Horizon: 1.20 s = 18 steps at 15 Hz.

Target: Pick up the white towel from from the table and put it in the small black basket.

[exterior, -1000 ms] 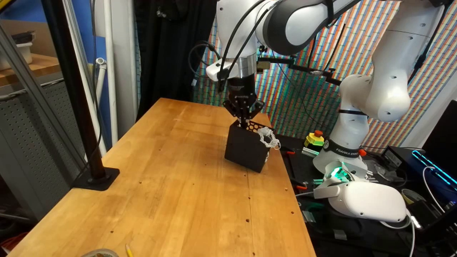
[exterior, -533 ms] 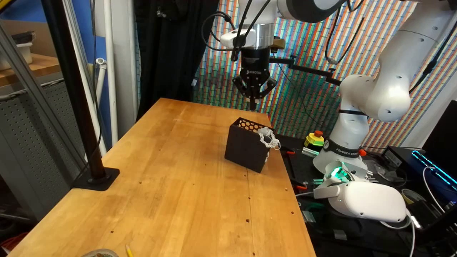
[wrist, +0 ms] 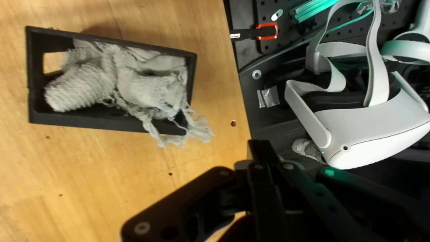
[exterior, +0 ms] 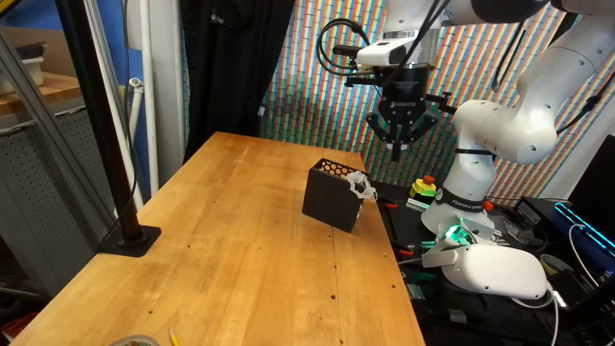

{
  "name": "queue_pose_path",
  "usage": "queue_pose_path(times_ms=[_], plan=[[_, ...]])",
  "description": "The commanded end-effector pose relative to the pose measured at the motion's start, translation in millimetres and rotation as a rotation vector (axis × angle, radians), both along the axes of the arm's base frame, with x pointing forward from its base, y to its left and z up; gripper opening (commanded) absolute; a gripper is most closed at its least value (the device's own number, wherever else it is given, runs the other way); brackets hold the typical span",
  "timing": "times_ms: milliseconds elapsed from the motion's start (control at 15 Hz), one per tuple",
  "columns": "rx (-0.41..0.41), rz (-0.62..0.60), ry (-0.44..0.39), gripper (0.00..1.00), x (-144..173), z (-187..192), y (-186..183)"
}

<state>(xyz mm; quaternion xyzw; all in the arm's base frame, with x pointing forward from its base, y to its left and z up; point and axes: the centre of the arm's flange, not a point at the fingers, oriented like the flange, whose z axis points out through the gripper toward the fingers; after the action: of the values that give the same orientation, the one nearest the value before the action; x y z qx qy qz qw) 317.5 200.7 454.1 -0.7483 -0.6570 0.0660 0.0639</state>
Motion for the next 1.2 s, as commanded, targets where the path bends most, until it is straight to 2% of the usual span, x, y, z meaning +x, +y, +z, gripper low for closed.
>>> queue_pose_path(times_ms=[0, 200, 467, 800, 1133], plan=[[0.008, 0.087, -0.090, 0.04, -56, -11, 5], [-0.030, 0.168, -0.178, 0.05, -80, -30, 14], [-0.026, 0.200, -0.241, 0.04, -96, -51, 19], [-0.012, 0.232, -0.364, 0.04, -85, -46, 33], [-0.033, 0.248, -0.418, 0.05, -78, -55, 37]])
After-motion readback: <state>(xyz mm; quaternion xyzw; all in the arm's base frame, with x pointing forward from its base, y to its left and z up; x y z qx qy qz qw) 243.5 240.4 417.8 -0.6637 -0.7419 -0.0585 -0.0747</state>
